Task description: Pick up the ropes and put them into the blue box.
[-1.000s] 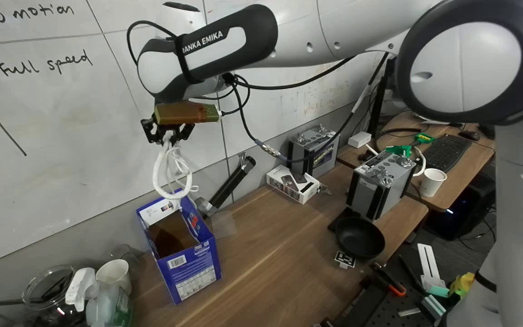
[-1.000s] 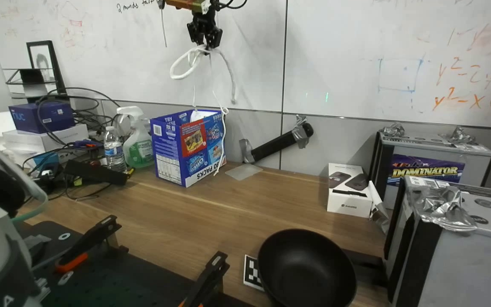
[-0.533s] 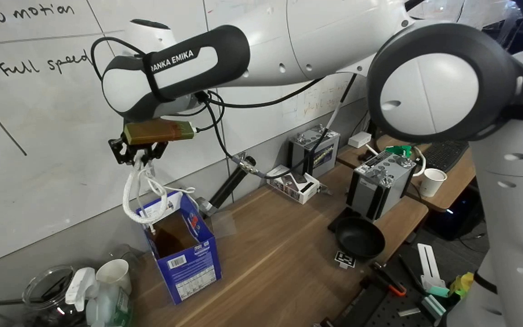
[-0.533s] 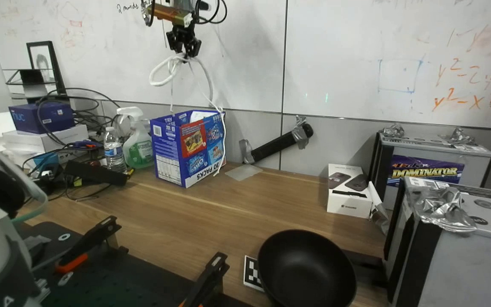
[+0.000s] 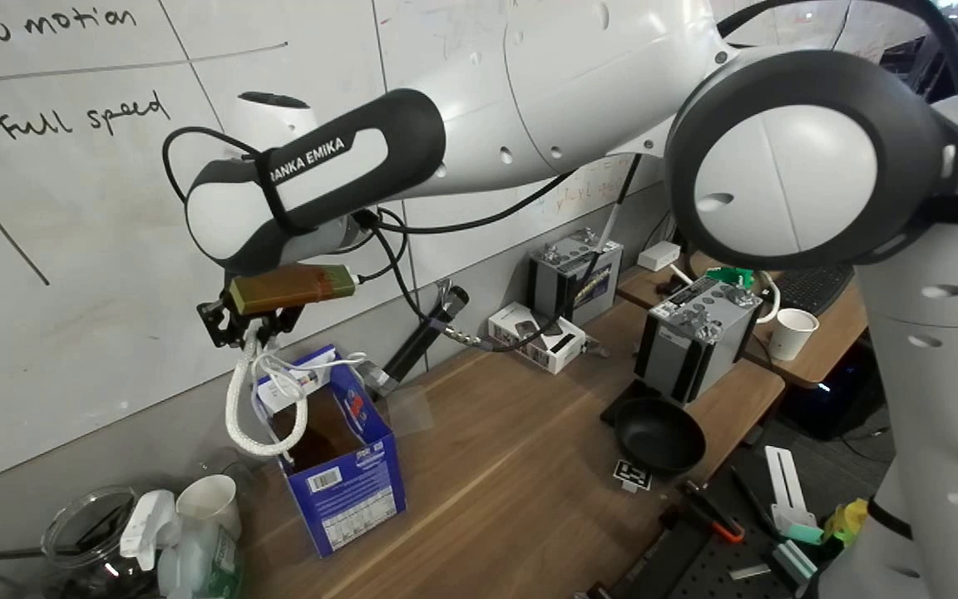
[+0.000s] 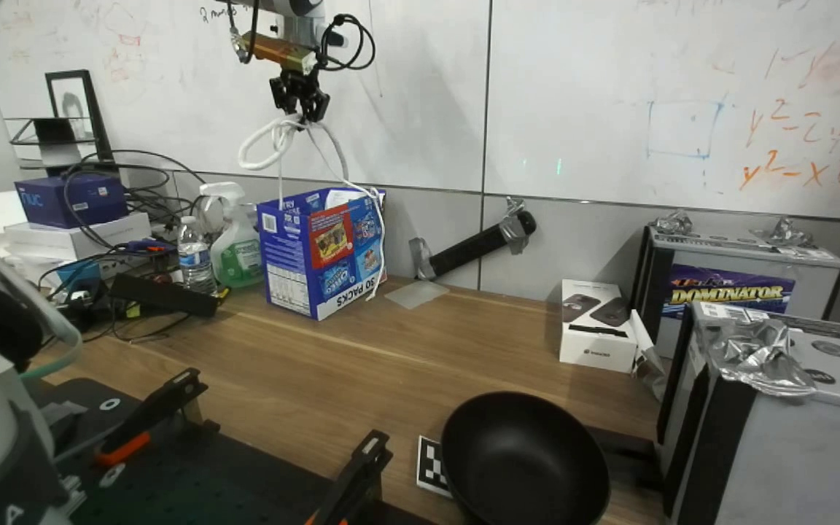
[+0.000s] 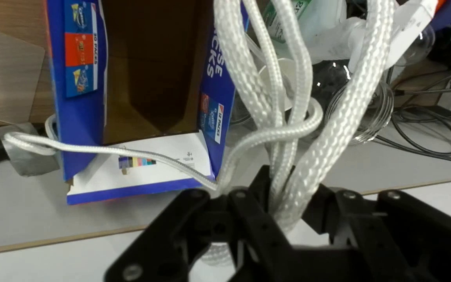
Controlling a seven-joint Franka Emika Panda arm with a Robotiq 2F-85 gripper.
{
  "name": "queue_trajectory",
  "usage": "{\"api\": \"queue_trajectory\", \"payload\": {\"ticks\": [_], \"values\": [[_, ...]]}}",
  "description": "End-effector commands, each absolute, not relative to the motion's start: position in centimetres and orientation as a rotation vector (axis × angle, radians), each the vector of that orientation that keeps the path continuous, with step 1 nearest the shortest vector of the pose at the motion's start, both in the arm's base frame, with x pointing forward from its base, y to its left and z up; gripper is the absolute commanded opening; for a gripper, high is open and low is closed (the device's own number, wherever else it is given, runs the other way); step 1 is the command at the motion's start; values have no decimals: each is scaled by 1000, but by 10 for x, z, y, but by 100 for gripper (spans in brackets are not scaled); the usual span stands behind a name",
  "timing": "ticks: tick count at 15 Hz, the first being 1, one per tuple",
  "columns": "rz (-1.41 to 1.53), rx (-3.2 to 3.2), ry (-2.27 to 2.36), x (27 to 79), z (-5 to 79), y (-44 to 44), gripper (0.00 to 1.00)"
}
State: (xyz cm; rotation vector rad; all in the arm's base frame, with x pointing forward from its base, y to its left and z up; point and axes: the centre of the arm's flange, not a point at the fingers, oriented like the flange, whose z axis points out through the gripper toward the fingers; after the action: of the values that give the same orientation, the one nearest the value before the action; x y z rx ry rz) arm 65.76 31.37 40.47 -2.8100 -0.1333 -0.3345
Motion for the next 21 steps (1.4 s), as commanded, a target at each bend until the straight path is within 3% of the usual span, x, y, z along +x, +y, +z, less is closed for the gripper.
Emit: {"api": "queue_trajectory", "payload": {"ticks": [1, 12, 21], "values": [[-332, -2787, -182, 641, 381, 299, 14], [-239, -2877, -288, 670, 352, 226, 14], [-341, -2864, -320, 687, 374, 231, 14]]}}
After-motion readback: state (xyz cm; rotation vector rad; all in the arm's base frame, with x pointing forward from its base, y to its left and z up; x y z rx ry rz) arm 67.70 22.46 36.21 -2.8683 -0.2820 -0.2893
